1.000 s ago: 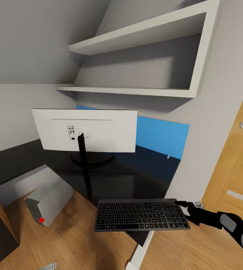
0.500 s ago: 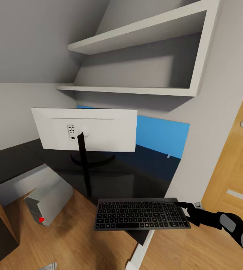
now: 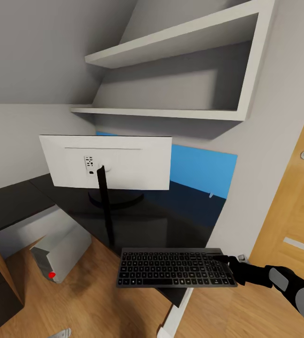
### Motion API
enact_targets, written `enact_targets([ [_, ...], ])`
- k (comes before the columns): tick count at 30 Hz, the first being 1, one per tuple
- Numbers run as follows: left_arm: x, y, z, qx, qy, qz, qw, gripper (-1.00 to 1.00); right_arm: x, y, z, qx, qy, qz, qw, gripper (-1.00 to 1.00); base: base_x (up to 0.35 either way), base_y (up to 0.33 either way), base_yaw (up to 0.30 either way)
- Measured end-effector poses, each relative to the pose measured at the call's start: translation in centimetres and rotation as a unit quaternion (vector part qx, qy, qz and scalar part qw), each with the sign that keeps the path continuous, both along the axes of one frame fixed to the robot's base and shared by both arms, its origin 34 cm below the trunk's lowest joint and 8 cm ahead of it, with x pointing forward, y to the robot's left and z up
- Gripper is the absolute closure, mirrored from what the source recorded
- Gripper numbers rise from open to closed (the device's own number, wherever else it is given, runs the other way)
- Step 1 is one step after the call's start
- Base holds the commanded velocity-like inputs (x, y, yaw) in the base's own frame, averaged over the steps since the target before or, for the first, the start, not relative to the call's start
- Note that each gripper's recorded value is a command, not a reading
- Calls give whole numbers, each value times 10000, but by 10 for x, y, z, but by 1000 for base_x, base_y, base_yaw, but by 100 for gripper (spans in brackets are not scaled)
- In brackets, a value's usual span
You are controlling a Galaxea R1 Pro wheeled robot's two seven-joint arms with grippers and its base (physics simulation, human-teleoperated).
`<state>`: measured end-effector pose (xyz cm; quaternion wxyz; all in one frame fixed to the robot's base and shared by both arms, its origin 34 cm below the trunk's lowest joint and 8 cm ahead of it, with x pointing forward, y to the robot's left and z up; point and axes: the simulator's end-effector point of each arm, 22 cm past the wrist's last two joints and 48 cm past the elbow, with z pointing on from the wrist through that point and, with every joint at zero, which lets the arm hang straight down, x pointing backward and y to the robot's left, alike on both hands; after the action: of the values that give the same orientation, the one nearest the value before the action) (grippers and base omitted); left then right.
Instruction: In the bedroom, organize the workspace by keeping the computer under the desk, ensuring the monitor is on the desk, placing the keyboard on the desk next to the monitor, placing the mouse on the desk next to the keyboard, moving the folder from the swivel chair onto the desk next to the mouse, stacking the notebook on top of the folder with the pen on top of the notebook, and positioning the swivel chair next to the desk.
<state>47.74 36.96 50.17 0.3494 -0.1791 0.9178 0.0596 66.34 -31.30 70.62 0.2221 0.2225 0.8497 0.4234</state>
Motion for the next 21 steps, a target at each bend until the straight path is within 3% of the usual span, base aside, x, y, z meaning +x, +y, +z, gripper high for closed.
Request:
enact_targets([
  [15,0,0,0,0,0,0,10000,-100,0,3,0,8,7,21,10000,-100,0,0,0],
  [16,0,0,0,0,0,0,10000,-100,0,3,0,8,6,21,10000,100,0,0,0],
  [21,0,0,0,0,0,0,10000,-100,3,3,3,82,-28,-33,10000,100,0,0,0],
])
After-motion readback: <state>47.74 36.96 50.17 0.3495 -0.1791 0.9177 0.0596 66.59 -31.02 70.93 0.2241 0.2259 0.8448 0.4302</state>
